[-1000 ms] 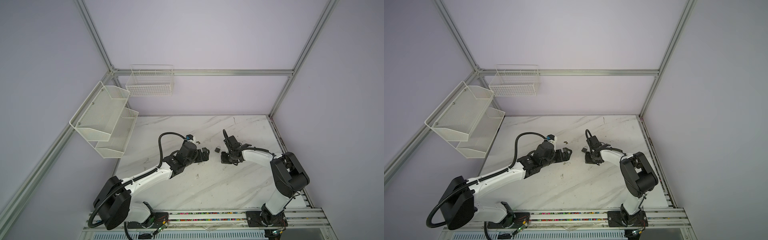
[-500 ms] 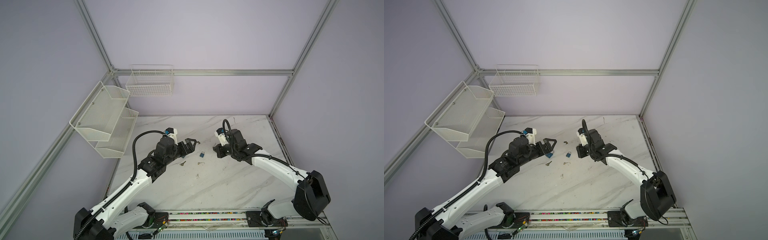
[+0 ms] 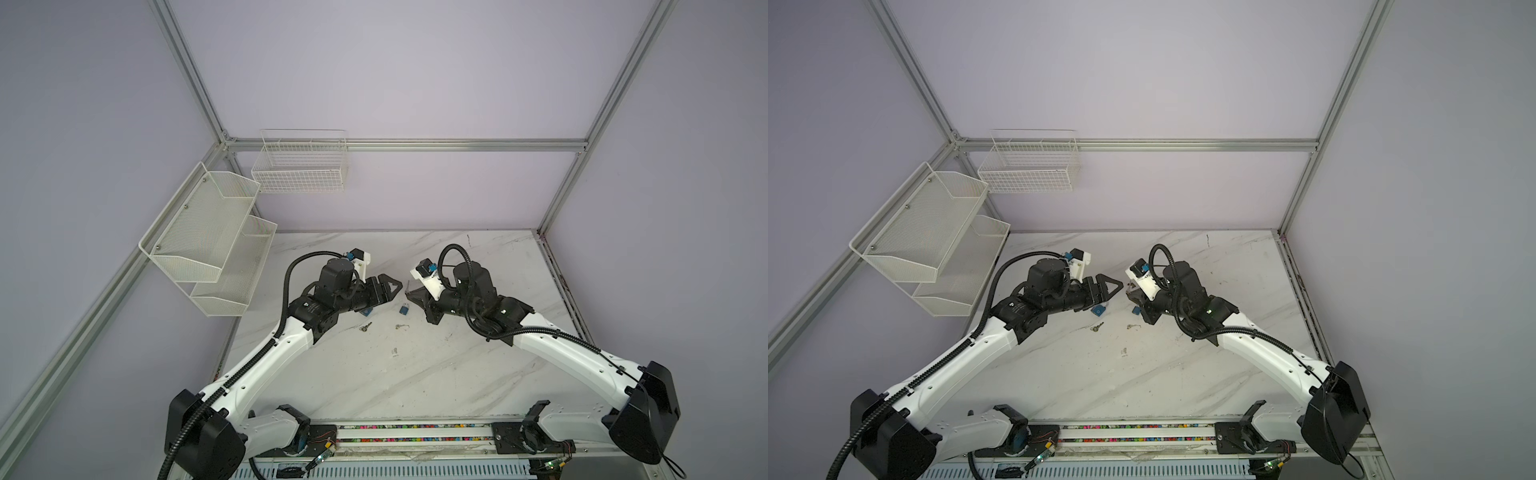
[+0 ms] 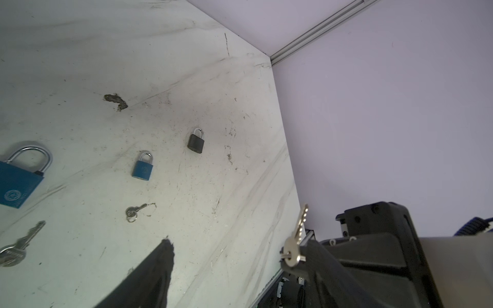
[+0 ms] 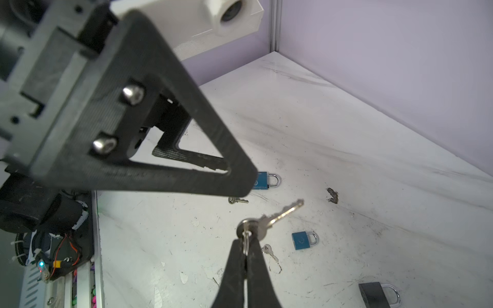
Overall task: Unlock with the key
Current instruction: 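Lift the key with the right gripper while the left gripper rises beside it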
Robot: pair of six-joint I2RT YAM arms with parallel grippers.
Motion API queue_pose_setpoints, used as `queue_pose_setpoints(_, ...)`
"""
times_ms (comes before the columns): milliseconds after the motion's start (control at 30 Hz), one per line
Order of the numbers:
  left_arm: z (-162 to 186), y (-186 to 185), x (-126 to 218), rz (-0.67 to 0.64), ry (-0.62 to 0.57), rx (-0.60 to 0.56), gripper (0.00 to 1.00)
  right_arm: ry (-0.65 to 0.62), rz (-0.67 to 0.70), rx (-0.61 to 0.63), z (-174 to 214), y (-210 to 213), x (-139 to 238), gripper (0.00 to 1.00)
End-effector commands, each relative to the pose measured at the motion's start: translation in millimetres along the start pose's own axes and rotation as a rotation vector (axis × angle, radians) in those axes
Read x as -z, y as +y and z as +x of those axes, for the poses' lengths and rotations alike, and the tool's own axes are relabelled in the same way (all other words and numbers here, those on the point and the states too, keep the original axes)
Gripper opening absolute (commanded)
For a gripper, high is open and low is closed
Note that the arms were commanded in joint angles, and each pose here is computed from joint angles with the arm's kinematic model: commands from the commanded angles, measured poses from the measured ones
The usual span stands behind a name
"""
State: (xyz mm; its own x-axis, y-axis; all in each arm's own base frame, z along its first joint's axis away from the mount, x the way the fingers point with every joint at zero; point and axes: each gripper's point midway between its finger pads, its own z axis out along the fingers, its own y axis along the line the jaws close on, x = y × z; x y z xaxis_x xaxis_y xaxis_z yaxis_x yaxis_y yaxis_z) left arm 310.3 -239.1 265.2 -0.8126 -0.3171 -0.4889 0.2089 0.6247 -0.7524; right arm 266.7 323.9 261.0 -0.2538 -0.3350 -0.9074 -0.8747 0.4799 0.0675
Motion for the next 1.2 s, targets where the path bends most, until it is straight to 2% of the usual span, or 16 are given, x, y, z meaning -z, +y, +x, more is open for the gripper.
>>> queue_pose_setpoints(0,-35.4,-59.4,17.0,0.159,-0.077,-0.102,0.72,-0.013,0.002,0.116,-9.4,3.2,-0.7,0.00)
queue_pose_setpoints(267,-39.5,-62.2,3.7,0.170,-0.056,-0.151,0.59,0.005,-0.020,0.166,-11.4,6.4,-8.9,0.00)
queue_pose_setpoints(367,-37.2,-61.6,-4.2,0.175,-0.022,-0.146,0.49,-0.007,-0.022,0.176,-14.2,6.8,-9.6,0.00)
queue_pose_setpoints(733,-38.1,-61.9,-10.2,0.177,-0.009,-0.159,0.26,0.015,-0.038,0.175,-8.7,8.0,-13.5,0.00)
queue_pose_setpoints(967,-38.0,-61.0,-10.4,0.159,0.005,-0.170,0.14,0.018,-0.032,0.182,-11.9,7.1,-11.8,0.00)
queue_pose_setpoints(1167,-35.4,-57.8,-13.8,0.143,0.031,-0.172,0.11,0.035,-0.026,0.178,-8.5,4.0,-18.5,0.00)
